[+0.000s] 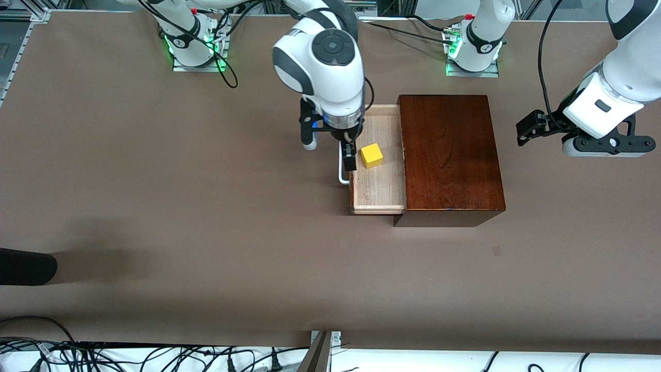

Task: Open drawer, take yellow block, close drawer
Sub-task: 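Reach the right gripper into the drawer over the yellow cube, then grasp the yellow cube with the right gripper and lift it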

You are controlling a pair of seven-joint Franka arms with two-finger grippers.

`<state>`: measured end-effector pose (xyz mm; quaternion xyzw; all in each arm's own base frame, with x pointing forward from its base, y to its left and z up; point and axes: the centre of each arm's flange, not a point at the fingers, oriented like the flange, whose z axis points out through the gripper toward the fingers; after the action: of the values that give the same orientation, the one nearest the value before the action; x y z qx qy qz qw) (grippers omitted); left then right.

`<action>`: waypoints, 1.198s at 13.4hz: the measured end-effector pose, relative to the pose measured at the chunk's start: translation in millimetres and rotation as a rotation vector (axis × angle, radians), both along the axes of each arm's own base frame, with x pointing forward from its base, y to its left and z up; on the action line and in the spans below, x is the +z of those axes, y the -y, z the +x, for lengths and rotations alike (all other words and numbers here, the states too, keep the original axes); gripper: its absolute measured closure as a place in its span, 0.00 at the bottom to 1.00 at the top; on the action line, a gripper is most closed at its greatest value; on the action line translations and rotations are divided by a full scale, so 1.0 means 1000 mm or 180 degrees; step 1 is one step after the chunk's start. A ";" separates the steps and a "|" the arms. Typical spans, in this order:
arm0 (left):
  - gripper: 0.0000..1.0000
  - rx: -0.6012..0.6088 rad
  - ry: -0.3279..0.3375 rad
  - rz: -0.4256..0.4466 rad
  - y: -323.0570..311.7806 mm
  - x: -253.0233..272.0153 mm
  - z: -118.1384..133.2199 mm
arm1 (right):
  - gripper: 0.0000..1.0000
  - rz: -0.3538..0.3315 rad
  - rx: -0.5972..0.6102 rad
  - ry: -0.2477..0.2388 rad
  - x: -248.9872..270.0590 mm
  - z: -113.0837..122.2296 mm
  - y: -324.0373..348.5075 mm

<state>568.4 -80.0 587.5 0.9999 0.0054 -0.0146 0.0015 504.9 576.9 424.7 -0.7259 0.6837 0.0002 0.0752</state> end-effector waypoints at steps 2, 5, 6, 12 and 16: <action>0.00 -0.0001 0.0000 0.0000 0.000 0.000 0.000 | 0.00 -0.0013 -0.0017 0.0084 -0.015 -0.015 -0.022; 0.00 -0.0001 0.0000 0.0000 0.000 0.000 0.000 | 0.00 0.0021 -0.0099 0.0102 -0.030 -0.029 -0.041; 0.00 -0.0001 0.0000 0.0000 0.000 0.000 0.000 | 0.00 0.0017 -0.0132 0.0082 -0.034 -0.029 -0.042; 0.00 0.0000 0.0001 0.0000 0.000 0.000 0.000 | 0.00 0.0044 -0.0280 -0.0240 -0.074 -0.033 -0.048; 0.00 0.0000 0.0001 0.0000 0.000 0.000 0.000 | 0.00 0.0004 -0.0259 -0.0291 -0.088 -0.036 -0.050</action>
<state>568.5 -80.1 587.7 0.9999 0.0053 -0.0145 0.0015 468.9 626.8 336.4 -0.6966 0.7154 0.0307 0.0444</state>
